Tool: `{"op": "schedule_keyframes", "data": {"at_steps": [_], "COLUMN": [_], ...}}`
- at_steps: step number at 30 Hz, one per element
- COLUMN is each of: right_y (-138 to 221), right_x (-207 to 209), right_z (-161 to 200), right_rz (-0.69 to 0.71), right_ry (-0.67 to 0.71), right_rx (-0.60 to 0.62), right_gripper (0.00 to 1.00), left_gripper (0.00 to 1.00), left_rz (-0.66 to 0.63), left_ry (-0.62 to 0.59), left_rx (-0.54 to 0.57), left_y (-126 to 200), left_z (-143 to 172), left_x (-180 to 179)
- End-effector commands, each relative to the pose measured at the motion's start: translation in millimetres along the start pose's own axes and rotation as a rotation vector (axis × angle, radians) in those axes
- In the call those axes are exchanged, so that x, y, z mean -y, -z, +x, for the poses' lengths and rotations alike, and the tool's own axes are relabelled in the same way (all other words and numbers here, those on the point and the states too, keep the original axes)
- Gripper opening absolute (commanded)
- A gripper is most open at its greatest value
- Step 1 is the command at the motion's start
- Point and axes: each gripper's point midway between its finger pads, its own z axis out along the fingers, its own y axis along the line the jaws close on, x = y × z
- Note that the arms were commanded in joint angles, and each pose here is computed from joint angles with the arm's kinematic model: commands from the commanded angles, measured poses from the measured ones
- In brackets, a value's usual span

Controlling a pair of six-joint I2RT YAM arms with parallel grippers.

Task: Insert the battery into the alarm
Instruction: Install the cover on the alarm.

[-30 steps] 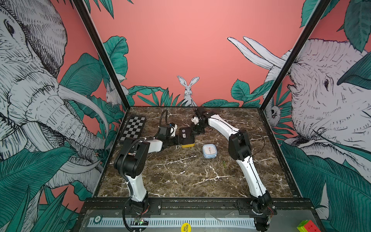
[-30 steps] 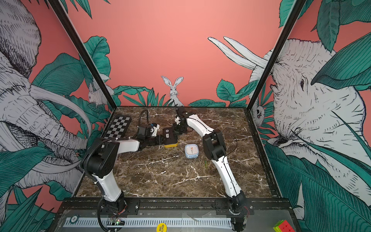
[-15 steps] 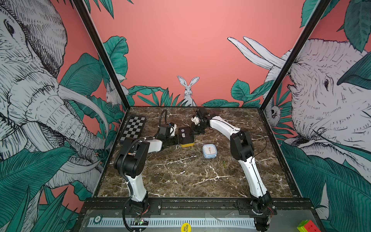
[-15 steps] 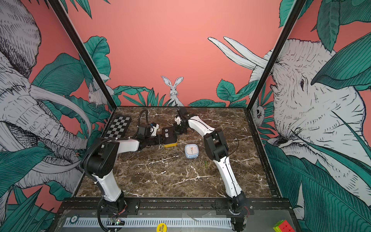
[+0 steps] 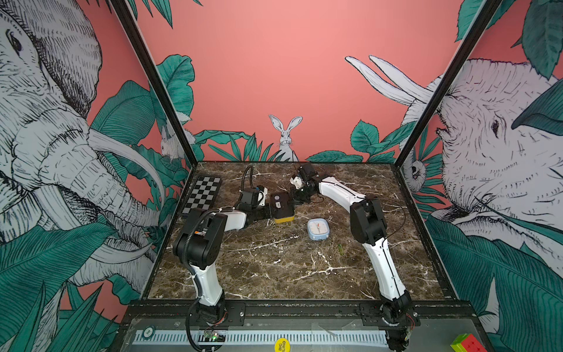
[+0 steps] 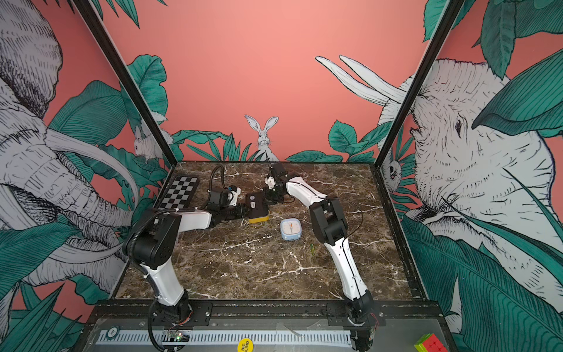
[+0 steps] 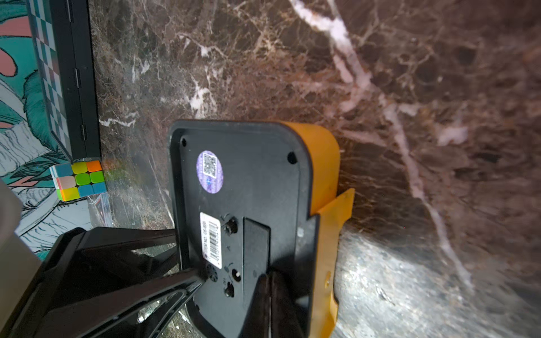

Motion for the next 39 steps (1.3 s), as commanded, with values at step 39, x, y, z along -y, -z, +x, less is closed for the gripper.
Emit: {"op": "schedule_keyframes", "data": {"at_steps": [39], "right_y": [19.1], "right_x": [-18.7], "right_z": [-7.7], "right_rz": [-0.052], "right_ry": [0.007], "right_rx": [0.095], "right_gripper": [0.00], "left_gripper": [0.36], "left_rz": [-0.003], "left_ry": [0.006], "left_rx": [-0.055], "left_y": [-6.4], "left_z": [15.7], "left_x": [-0.3]}}
